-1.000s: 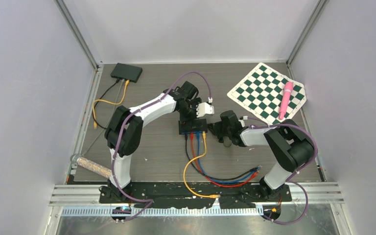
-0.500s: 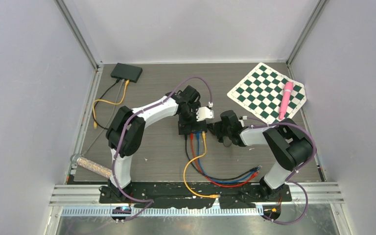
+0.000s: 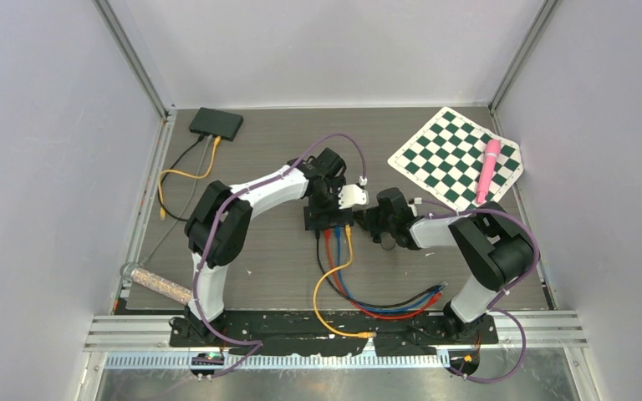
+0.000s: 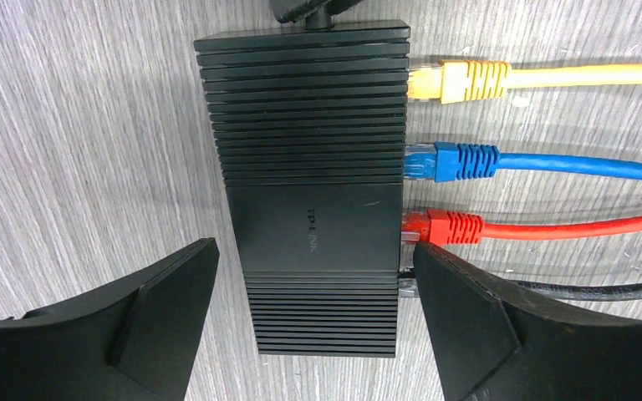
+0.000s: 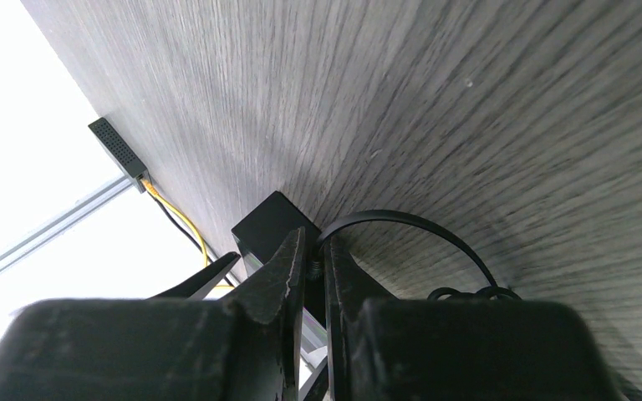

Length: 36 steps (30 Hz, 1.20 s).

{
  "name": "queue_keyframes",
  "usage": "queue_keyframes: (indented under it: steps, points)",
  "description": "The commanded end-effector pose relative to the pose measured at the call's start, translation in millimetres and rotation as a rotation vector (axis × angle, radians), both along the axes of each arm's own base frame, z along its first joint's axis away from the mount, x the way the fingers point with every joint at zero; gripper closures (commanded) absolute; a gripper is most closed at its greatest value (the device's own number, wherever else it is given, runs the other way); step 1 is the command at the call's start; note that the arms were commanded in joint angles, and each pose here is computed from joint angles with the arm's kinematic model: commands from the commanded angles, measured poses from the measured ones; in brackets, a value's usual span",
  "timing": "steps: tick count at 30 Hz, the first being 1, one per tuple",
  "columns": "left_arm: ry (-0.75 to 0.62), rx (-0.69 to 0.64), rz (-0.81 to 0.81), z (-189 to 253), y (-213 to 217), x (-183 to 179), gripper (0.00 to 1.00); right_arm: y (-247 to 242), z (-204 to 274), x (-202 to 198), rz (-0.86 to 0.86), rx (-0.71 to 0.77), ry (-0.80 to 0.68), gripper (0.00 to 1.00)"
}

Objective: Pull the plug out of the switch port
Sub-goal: Pull the connector from the switch port.

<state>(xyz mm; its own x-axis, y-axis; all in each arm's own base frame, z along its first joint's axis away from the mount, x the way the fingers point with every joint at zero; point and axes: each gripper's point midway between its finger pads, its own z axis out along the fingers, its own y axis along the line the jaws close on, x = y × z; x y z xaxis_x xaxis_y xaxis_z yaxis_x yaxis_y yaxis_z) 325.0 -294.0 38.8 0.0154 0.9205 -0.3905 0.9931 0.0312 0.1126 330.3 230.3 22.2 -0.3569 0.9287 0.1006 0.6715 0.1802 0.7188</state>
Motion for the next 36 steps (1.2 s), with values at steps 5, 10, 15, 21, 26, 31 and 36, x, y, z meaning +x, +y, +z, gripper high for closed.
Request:
queue_keyframes:
  steps: [5,10,15,21,26,31,36]
  points:
    - [-0.058,-0.016,0.0,14.6,-0.9,8.9,0.08,-1.2,7.3,6.4,-0.009,-0.001,-0.035,0.95]
    - [-0.047,-0.005,0.003,14.2,-1.1,9.0,0.21,-2.3,6.5,5.6,-0.013,-0.002,-0.034,0.95]
    - [-0.04,0.01,0.013,11.9,-0.3,10.9,0.32,-4.0,7.7,5.0,-0.018,-0.005,-0.037,0.95]
    - [-0.021,0.012,0.014,10.2,-1.3,9.2,0.53,-6.4,13.0,6.5,-0.025,-0.012,-0.058,0.95]
    - [-0.007,0.004,0.018,9.2,-1.8,5.4,0.57,-10.3,23.0,10.5,-0.025,-0.026,-0.09,0.95]
    - [-0.011,-0.004,0.04,10.1,-2.1,4.8,0.58,-21.9,37.0,17.8,-0.044,-0.009,-0.128,0.95]
    - [-0.006,0.008,0.049,7.9,-3.0,5.7,0.58,-16.8,58.5,27.8,0.021,0.026,-0.227,0.95]
